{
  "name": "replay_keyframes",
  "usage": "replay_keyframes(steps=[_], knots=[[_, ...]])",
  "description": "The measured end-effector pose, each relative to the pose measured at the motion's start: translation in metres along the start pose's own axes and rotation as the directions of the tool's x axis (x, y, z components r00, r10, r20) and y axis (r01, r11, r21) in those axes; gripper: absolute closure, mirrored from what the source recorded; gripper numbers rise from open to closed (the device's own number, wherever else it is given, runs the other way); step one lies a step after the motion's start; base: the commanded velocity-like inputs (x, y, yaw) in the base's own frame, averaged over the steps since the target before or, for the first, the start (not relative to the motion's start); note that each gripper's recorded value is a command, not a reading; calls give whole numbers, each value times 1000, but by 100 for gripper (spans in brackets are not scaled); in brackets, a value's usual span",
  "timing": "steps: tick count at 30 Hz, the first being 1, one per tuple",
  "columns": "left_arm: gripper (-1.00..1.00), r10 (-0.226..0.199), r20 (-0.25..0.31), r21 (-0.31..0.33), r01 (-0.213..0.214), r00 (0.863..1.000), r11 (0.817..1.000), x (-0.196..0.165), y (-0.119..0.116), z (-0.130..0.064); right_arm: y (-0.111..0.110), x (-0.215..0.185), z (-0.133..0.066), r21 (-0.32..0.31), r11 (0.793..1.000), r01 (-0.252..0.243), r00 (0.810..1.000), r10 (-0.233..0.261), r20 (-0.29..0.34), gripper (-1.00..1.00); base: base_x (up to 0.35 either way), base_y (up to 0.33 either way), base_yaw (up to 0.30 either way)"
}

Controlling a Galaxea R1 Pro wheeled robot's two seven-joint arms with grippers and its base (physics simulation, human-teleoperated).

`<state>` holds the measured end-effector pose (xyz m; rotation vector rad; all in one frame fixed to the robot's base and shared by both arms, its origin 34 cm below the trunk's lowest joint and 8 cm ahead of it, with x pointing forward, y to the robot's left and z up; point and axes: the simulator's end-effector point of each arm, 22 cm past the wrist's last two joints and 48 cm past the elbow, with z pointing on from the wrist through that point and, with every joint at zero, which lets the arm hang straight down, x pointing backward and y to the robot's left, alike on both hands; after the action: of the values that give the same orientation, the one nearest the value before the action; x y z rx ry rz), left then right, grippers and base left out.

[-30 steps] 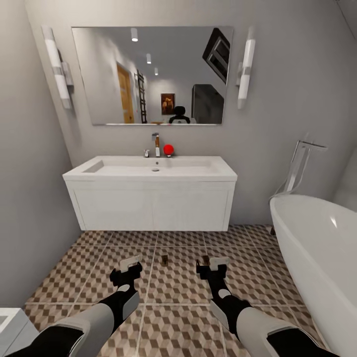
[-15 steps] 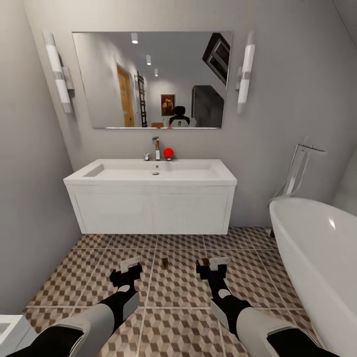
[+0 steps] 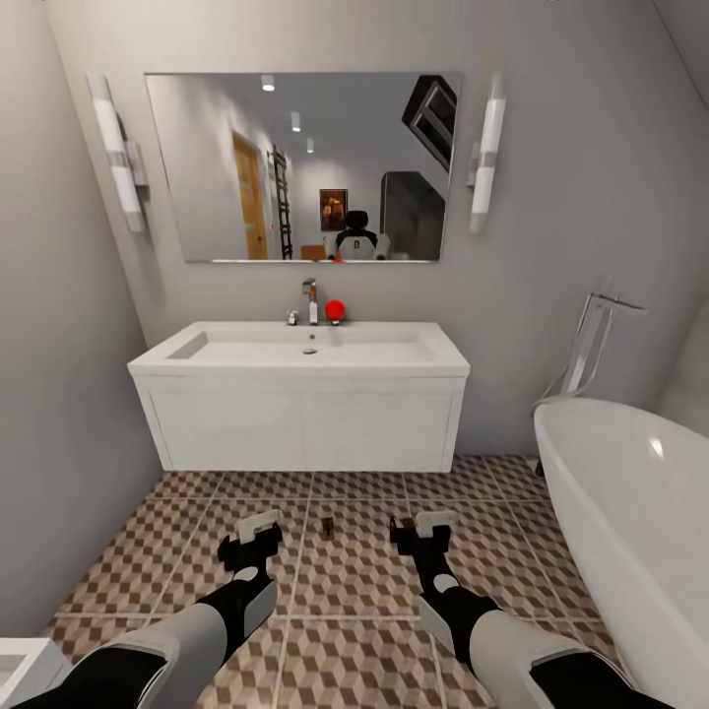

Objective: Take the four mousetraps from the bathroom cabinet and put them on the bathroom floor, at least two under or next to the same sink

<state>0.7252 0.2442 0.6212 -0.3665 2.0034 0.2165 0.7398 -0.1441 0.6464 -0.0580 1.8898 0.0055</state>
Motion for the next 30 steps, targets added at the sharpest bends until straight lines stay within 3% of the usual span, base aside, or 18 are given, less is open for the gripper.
replay_keyframes(steps=[30], knots=[[-100, 1, -2, 1, -1, 1000, 1000, -52, -3, -20, -2, -56, -12, 2, 1000, 0, 1000, 0, 0, -100, 0, 0, 0]])
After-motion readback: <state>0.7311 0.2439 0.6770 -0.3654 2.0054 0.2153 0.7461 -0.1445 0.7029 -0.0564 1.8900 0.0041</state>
